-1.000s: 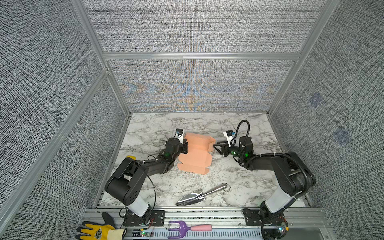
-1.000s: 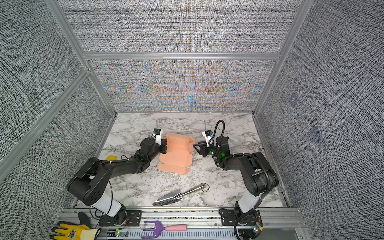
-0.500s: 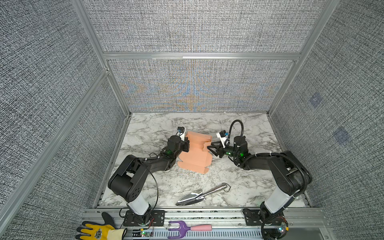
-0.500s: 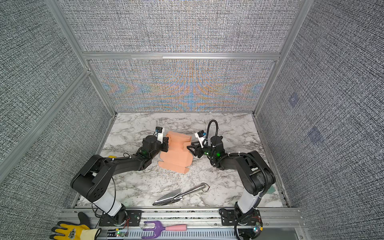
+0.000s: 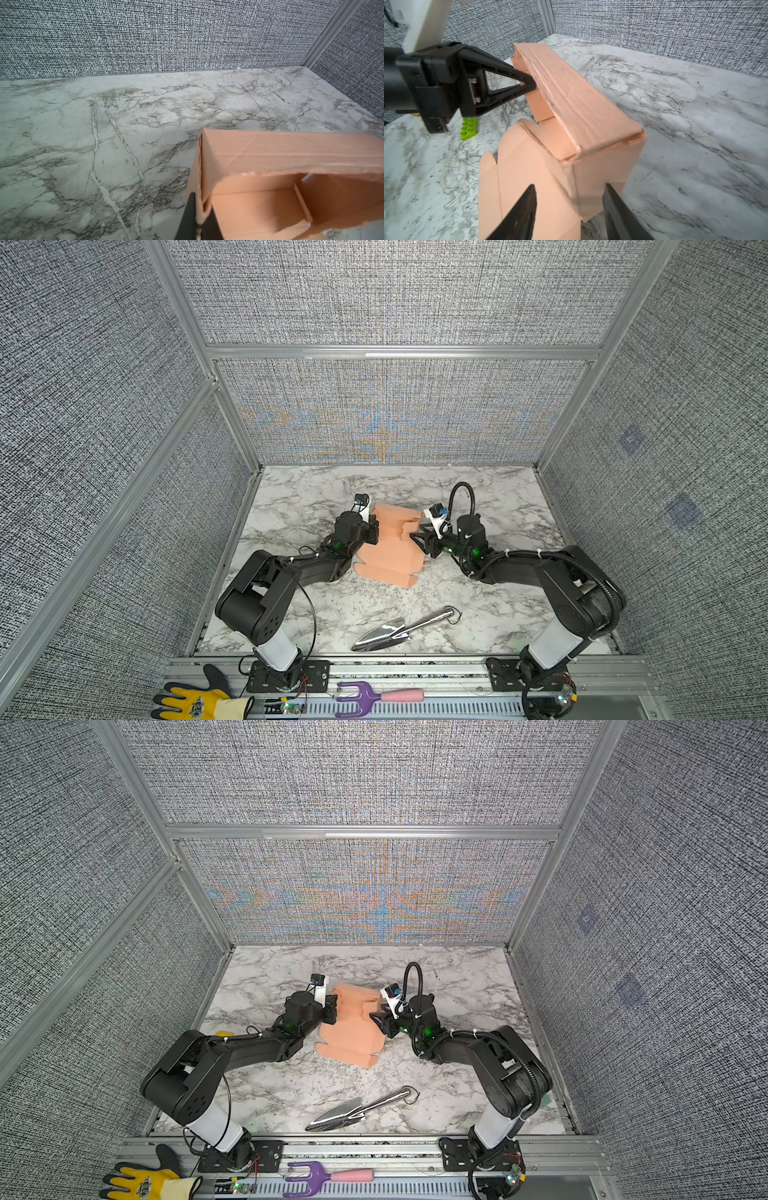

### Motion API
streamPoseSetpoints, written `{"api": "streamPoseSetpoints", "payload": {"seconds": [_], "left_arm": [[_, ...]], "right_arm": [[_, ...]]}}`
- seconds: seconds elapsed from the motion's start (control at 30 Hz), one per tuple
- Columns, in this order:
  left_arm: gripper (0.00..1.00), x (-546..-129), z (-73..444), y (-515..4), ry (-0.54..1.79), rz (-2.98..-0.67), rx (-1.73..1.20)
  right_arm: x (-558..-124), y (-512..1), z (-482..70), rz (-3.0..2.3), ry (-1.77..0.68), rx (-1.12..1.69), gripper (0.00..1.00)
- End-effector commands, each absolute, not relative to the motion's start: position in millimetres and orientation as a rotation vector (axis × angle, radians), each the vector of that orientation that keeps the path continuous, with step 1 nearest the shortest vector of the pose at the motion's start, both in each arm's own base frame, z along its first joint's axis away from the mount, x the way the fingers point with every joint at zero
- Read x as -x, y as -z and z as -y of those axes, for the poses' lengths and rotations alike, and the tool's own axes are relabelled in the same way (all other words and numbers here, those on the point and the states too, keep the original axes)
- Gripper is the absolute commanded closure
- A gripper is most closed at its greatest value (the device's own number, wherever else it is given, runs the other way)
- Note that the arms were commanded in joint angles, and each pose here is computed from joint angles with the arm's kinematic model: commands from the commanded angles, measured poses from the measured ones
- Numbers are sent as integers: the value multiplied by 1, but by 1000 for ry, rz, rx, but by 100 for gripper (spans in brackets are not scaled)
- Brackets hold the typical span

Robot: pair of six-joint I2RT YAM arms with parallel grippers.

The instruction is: Fold the paper box

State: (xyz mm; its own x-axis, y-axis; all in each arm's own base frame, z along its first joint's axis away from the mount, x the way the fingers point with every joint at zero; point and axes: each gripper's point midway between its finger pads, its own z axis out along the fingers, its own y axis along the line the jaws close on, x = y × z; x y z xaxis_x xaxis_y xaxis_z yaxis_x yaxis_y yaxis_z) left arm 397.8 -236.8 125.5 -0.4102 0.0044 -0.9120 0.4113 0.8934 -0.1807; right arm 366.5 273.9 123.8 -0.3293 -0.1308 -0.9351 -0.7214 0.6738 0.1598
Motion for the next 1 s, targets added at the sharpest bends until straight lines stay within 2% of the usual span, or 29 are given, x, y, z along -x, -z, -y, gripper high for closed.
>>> {"api": "streamPoseSetpoints", "payload": {"seconds": [0.0,0.2,0.47,0.97], "left_arm": [[100,-394,243,-133,504,-1931,-317],[100,-392,242,-137,504,-1920,-304],[100,-387,242,-135,515,-1902,-292],[100,-388,243,-140,504,-1873,-234]], "right_arm": [[-381,-129,-263,-1815,-533,609,48],[-390,-133,-246,-1804,-401,478,51],[-393,-137,-243,-1786,-353,433,72],[-399,-144,-235,-1747,-223,292,90]]}}
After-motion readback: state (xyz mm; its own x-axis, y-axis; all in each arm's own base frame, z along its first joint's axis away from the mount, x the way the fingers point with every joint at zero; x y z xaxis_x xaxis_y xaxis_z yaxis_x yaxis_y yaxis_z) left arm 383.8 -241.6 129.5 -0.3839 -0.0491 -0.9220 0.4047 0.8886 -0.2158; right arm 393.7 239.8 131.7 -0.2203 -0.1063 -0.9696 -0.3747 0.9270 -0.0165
